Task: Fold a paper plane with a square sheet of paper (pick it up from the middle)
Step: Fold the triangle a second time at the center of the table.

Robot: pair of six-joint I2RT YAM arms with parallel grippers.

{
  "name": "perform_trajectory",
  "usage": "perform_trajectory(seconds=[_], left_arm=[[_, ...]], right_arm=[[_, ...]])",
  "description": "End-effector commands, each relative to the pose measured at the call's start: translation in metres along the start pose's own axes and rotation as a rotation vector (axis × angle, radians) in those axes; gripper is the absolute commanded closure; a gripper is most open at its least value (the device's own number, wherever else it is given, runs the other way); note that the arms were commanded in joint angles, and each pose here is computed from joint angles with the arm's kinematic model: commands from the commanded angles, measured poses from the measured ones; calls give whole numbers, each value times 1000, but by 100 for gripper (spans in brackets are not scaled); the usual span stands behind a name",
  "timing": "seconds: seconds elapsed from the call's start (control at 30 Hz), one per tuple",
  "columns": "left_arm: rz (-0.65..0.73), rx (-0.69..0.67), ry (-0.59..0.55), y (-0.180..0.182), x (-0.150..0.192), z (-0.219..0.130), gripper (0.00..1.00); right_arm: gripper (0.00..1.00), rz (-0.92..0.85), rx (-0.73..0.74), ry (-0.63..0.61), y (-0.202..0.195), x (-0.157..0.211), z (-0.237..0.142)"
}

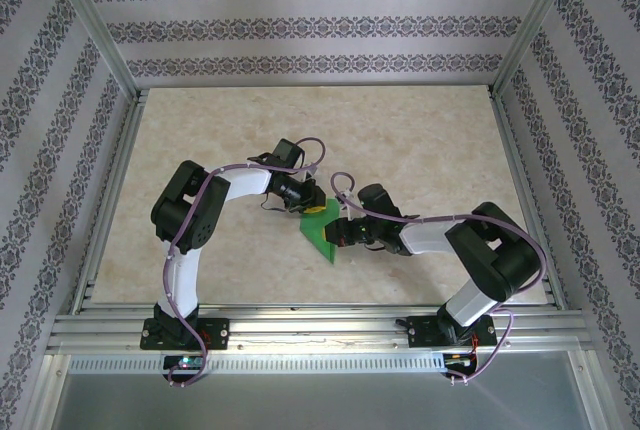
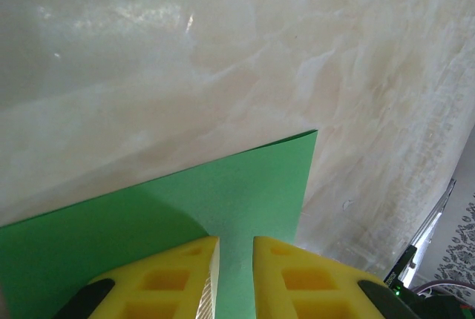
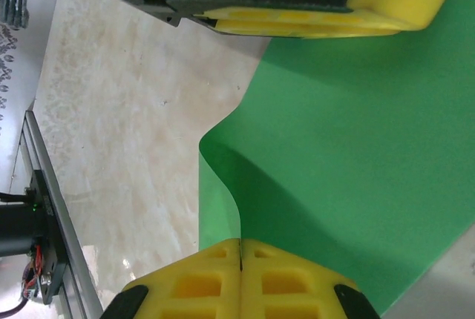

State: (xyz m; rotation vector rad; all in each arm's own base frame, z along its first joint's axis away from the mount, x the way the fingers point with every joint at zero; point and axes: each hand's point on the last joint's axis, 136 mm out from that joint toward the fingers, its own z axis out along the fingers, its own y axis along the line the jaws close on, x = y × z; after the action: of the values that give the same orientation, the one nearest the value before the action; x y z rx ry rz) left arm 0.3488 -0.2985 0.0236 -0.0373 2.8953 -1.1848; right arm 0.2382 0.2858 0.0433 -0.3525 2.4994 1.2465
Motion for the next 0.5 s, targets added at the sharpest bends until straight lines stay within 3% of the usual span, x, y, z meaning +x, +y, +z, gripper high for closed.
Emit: perform_trajectory(seconds=[0.0, 0.47], left_arm=[[-34, -61, 48, 23, 14, 5, 81], [-40, -70, 47, 24, 15, 3, 81]], right_arm=[[100, -8, 22, -5, -6, -6, 1], [100, 9, 104, 2, -22, -5, -1]])
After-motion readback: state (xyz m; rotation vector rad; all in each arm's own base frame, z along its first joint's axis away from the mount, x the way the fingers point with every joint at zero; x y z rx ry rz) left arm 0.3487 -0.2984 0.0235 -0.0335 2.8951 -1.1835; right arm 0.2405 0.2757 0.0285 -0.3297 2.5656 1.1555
